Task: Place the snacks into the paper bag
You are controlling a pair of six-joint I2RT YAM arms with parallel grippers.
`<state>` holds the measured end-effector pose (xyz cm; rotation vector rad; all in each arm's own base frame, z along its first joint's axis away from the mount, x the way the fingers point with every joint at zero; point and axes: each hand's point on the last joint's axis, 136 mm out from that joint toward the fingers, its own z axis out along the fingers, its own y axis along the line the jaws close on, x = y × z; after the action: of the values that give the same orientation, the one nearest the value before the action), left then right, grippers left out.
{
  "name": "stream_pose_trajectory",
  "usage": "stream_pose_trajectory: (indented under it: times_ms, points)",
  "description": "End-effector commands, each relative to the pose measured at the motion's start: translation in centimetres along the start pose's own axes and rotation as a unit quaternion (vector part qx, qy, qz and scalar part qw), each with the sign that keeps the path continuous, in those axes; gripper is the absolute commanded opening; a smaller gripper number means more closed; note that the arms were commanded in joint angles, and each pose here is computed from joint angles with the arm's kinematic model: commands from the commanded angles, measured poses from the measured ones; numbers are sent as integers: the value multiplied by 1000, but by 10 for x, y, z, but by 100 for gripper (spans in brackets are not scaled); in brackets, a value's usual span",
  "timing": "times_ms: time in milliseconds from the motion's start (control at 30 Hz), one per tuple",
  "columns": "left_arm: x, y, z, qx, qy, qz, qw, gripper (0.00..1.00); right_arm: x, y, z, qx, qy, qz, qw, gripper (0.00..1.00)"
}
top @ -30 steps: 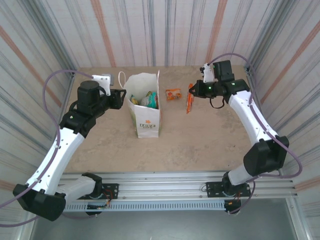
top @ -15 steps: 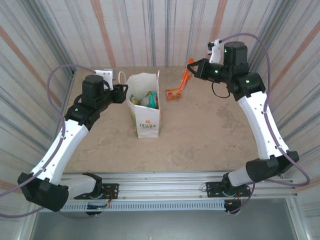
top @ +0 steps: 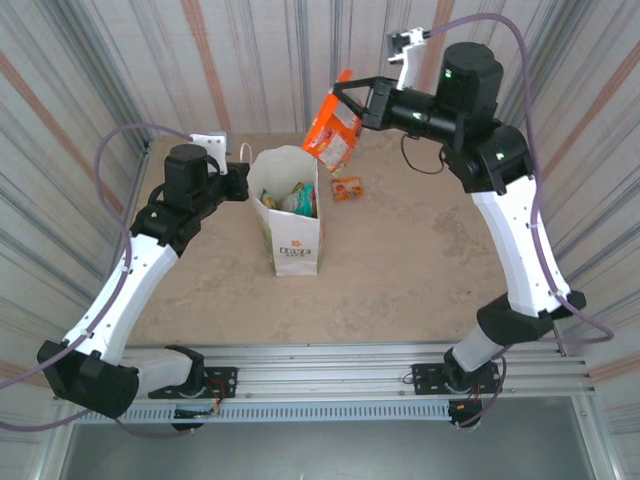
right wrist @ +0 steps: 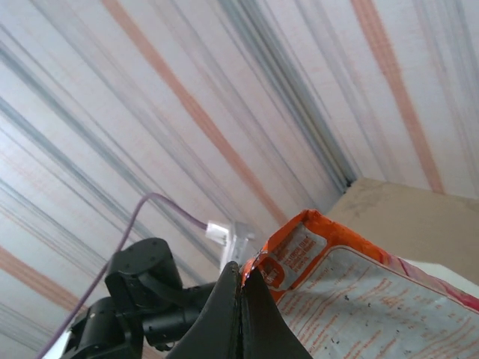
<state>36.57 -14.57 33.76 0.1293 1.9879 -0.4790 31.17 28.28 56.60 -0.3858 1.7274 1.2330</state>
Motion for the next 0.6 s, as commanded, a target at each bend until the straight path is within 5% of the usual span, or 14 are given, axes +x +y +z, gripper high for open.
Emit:
stream_pose_trajectory:
  times_ms: [0, 333, 567]
  points:
    - [-18, -6, -3, 16, -23, 1, 1000, 0, -4, 18, 19, -32, -5, -15, 999, 0]
    - [-20, -8, -7, 20, -26, 6, 999, 0, 33, 23, 81, -83, 49, -1, 995, 0]
    - [-20, -9, -9, 22, -28, 5, 999, 0, 77, -27, 103, -9, 120, 31, 992, 0]
